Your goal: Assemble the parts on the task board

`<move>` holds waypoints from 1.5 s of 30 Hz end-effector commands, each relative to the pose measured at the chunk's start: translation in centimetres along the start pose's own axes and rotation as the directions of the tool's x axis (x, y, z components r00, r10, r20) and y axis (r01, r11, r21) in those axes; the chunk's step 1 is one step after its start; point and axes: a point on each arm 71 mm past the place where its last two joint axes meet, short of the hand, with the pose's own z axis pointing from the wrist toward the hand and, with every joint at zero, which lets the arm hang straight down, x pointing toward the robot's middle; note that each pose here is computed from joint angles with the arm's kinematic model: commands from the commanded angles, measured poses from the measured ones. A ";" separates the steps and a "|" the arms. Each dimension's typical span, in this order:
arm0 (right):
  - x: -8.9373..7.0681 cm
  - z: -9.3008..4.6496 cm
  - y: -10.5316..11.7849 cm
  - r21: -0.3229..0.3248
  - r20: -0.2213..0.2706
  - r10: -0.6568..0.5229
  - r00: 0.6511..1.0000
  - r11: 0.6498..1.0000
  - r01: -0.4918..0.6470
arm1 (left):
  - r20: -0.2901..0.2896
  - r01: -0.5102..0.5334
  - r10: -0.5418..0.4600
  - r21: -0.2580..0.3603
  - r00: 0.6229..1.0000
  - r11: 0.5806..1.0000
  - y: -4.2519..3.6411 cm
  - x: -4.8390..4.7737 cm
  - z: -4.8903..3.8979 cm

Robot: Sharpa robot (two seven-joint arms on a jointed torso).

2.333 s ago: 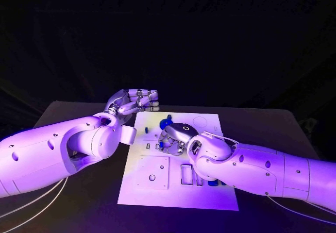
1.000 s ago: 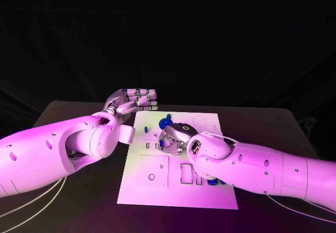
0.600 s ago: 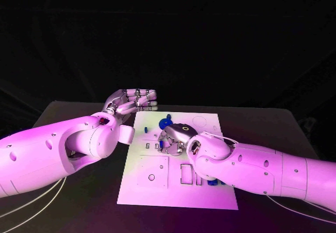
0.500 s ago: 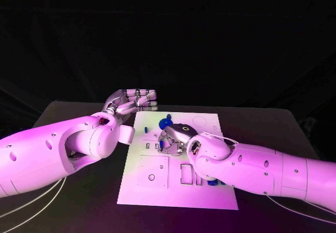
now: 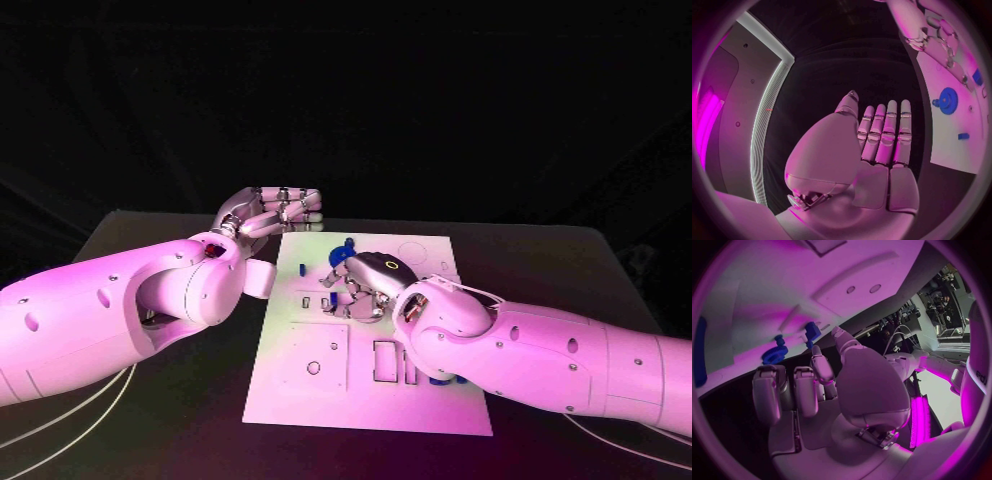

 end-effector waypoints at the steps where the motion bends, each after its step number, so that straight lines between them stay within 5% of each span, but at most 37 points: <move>1: -2.1 -0.5 0.2 -0.089 0.076 0.123 0.990 0.989 -0.116 | -0.096 -0.104 0.097 -0.068 0.991 0.992 0.58 0.18 0.18; 6: -5.1 -1.6 -1.6 -0.068 0.077 0.255 0.964 0.966 -0.250 | -0.175 -0.246 0.221 -0.132 0.959 0.960 1.47 -0.42 0.49; 15: -9.2 -4.7 -5.7 0.043 0.114 0.382 0.917 0.920 -0.388 | -0.303 -0.489 0.416 -0.228 0.858 0.842 3.28 -1.28 1.59; 20: -10.3 -6.4 -7.3 0.087 0.153 0.407 0.901 0.902 -0.422 | -0.345 -0.602 0.510 -0.259 0.788 0.756 3.12 -1.38 3.12; 22: -10.6 -6.8 -7.8 0.102 0.164 0.409 0.898 0.898 -0.428 | -0.373 -0.681 0.579 -0.263 0.725 0.683 3.00 -1.30 3.74; 28: -10.9 -7.4 -8.6 0.131 0.175 0.409 0.896 0.892 -0.433 | -0.461 -0.838 0.700 -0.286 0.545 0.464 2.82 -0.27 5.31; 34: -10.9 -7.6 -9.0 0.148 0.176 0.404 0.897 0.890 -0.430 | -0.531 -0.893 0.720 -0.308 0.447 0.328 3.24 1.43 6.22; 40: -11.0 -7.8 -9.4 0.166 0.175 0.398 0.900 0.890 -0.425 | -0.575 -0.919 0.723 -0.320 0.382 0.231 3.80 2.65 6.80; 45: -11.0 -7.9 -9.6 0.175 0.175 0.394 0.902 0.890 -0.422 | -0.593 -0.926 0.721 -0.324 0.358 0.193 4.18 3.16 7.18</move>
